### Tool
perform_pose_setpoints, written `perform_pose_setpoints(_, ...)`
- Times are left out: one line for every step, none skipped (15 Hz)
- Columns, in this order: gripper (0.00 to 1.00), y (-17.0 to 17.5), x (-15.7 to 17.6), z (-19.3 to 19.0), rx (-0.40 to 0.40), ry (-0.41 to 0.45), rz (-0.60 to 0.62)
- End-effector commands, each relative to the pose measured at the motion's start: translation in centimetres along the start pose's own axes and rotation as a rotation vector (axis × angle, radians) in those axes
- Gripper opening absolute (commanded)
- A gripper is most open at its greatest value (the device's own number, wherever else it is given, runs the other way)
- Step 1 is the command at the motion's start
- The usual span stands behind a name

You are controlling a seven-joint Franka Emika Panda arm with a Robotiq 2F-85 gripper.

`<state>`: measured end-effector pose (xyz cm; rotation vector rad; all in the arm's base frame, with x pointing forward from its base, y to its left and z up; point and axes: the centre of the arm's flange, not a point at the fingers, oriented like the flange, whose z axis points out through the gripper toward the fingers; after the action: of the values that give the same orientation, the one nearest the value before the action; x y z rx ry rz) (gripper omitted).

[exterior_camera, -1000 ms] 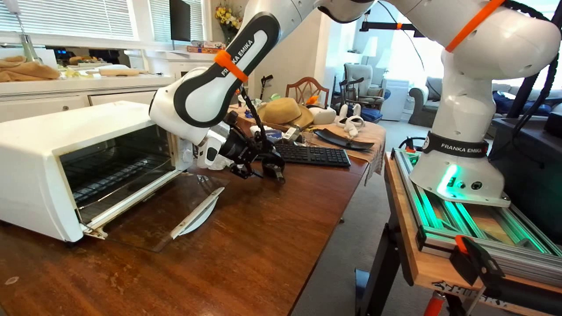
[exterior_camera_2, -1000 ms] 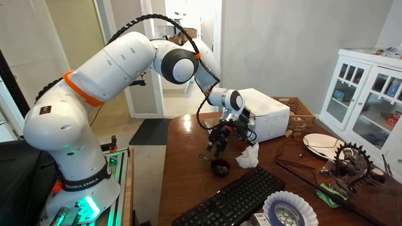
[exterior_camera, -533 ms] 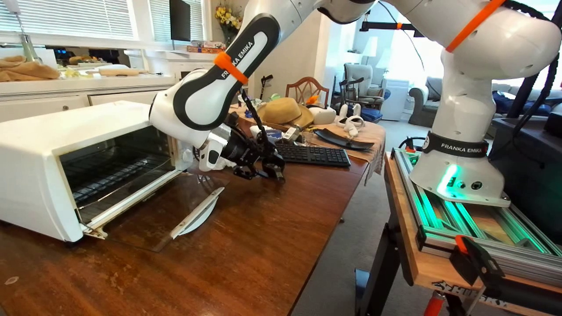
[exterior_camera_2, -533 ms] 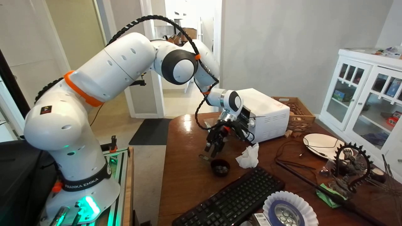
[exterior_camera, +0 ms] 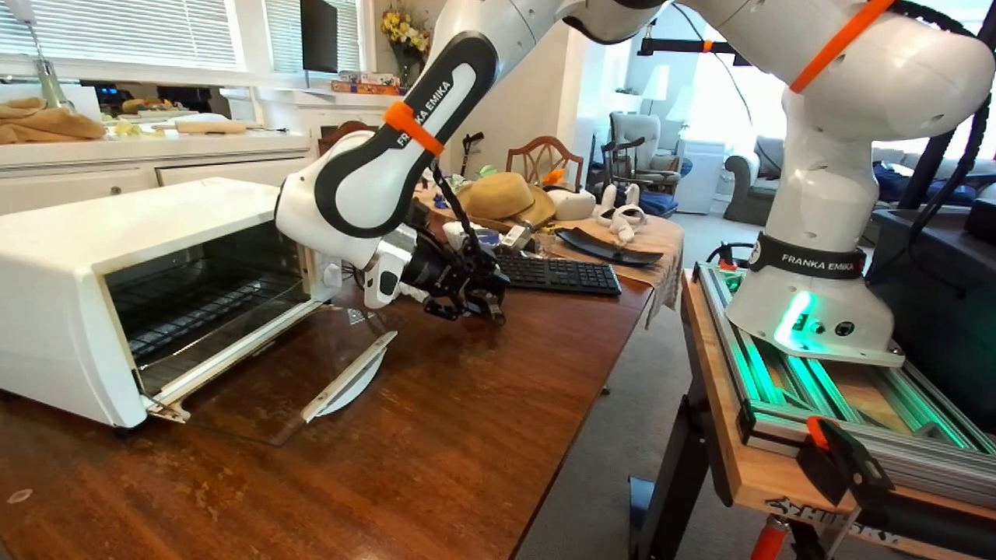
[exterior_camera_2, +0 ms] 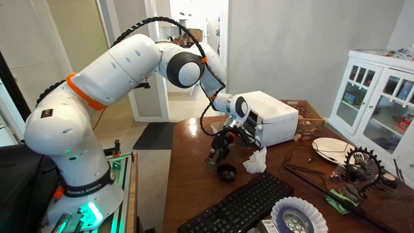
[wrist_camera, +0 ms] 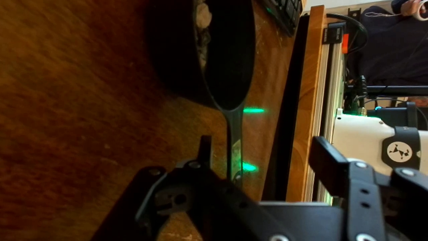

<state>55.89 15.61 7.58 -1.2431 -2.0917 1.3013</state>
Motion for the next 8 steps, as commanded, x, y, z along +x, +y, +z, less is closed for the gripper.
perform_pose_setpoints(0.79,0.2,0.2,1.3,0.036,0.031,0.003)
perform_pose_setpoints(0.78,0.3,0.2,1.5,0.04,0.033,0.002)
perform_pose_setpoints(0.8,0.3,0.2,1.7,0.042,0.034,0.002)
perform_pose_setpoints(0.78,0.4,0.1,1.8,0.042,0.036,0.003)
perform_pose_setpoints(0.77,0.4,0.1,1.9,0.044,0.038,0.003)
perform_pose_setpoints(0.72,0.5,0.0,2.1,0.048,0.04,0.004)
perform_pose_setpoints(0.65,0.6,0.0,2.2,0.051,0.042,0.004)
perform_pose_setpoints(0.61,0.6,-0.1,2.4,0.052,0.045,0.005)
